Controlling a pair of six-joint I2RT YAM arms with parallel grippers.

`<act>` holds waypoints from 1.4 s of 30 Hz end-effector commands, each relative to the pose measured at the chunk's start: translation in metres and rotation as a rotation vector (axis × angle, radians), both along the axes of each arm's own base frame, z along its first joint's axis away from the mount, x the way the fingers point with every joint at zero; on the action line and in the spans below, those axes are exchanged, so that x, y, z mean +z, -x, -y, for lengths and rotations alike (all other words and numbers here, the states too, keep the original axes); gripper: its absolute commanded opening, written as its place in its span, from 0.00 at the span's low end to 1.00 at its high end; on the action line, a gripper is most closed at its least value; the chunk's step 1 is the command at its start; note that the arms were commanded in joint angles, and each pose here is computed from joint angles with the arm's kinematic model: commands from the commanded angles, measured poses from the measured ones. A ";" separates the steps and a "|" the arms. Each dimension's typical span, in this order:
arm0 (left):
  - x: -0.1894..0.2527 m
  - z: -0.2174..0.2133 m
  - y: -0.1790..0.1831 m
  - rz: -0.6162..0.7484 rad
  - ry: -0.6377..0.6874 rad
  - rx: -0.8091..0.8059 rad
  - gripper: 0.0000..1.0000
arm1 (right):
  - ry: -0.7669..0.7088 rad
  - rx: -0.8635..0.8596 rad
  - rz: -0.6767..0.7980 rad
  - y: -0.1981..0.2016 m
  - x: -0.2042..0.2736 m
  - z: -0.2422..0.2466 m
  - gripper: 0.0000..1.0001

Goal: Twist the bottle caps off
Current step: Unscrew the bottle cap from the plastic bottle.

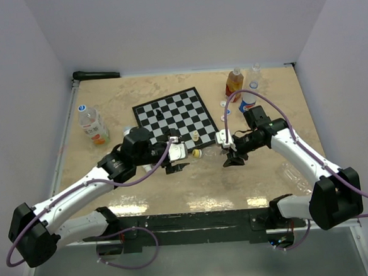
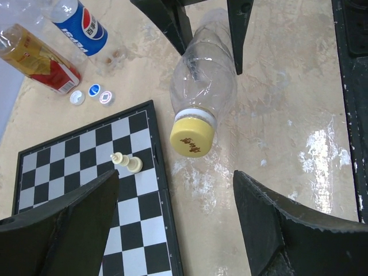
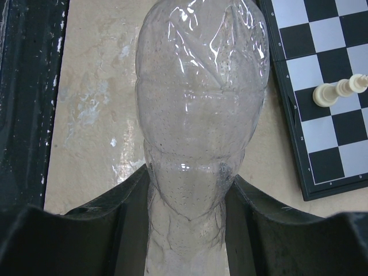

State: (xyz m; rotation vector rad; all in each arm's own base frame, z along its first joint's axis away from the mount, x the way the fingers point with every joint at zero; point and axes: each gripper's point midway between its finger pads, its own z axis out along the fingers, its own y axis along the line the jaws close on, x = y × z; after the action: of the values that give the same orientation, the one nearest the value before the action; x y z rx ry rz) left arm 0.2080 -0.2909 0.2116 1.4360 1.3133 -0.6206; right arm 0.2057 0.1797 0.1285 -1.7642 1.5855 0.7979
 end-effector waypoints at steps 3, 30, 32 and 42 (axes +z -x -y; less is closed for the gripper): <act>0.025 0.015 -0.003 0.073 0.062 -0.066 0.84 | -0.013 0.020 0.017 0.000 0.005 -0.003 0.01; 0.013 0.016 -0.005 0.094 0.047 -0.073 0.83 | -0.010 0.022 0.015 0.000 0.004 -0.004 0.01; 0.011 0.015 -0.005 0.094 0.042 -0.076 0.83 | -0.010 0.022 0.015 0.000 0.004 -0.004 0.01; 0.010 0.015 -0.005 0.102 0.036 -0.080 0.83 | -0.009 0.025 0.016 0.001 0.004 -0.004 0.01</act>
State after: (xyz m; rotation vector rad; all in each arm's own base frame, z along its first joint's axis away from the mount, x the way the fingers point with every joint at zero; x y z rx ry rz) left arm 0.2130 -0.3009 0.2069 1.4808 1.2491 -0.6152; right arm 0.2050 0.1806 0.1284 -1.7709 1.5791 0.7983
